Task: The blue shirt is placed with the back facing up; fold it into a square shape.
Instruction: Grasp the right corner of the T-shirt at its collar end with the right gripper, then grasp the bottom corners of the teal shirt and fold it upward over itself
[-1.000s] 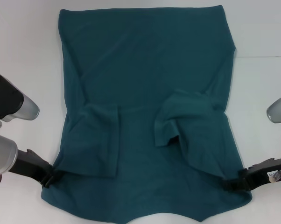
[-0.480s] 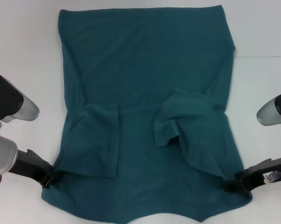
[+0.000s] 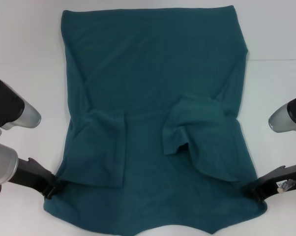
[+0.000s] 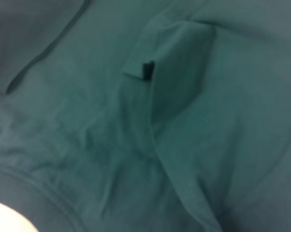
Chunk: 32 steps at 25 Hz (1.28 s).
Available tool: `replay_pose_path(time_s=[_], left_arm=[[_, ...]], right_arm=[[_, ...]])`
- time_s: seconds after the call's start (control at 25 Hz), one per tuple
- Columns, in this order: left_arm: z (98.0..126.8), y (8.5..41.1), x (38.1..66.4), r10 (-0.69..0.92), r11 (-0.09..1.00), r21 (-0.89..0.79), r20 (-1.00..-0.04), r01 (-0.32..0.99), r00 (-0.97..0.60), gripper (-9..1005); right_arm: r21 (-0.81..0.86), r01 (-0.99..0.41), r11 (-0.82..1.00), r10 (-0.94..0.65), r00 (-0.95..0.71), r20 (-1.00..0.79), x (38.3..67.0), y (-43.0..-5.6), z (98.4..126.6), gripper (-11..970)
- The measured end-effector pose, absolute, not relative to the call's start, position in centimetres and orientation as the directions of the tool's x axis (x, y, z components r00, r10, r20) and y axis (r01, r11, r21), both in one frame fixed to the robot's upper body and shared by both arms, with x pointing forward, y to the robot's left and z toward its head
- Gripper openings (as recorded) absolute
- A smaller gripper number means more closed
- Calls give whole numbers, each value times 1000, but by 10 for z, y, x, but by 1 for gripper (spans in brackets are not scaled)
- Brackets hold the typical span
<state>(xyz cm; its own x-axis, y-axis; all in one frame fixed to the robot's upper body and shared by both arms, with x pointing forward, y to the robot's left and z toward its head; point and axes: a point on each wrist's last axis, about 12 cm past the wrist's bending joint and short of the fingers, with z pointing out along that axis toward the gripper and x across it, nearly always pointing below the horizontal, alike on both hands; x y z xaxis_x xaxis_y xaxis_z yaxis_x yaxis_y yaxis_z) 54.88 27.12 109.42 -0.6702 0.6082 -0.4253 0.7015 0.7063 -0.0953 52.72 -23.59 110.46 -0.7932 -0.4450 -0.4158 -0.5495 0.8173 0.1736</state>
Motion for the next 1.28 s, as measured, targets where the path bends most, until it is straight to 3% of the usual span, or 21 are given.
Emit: replay_pose_path(time_s=[0.4, 0.72, 1.28], left_arm=[[1093, 272, 546, 614, 698, -106, -420, 708, -668, 50], [1096, 271, 541, 619, 675, -136, -431, 725, -657, 50], [1096, 270, 520, 608, 640, -216, -444, 737, -658, 49]], right_arm=[[133, -565, 815, -468, -775, -426, 528, -245, 1105, 21], [217, -592, 776, -456, -764, -456, 515, -263, 1109, 20], [286, -572, 769, -403, -781, -476, 468, -312, 1094, 21]])
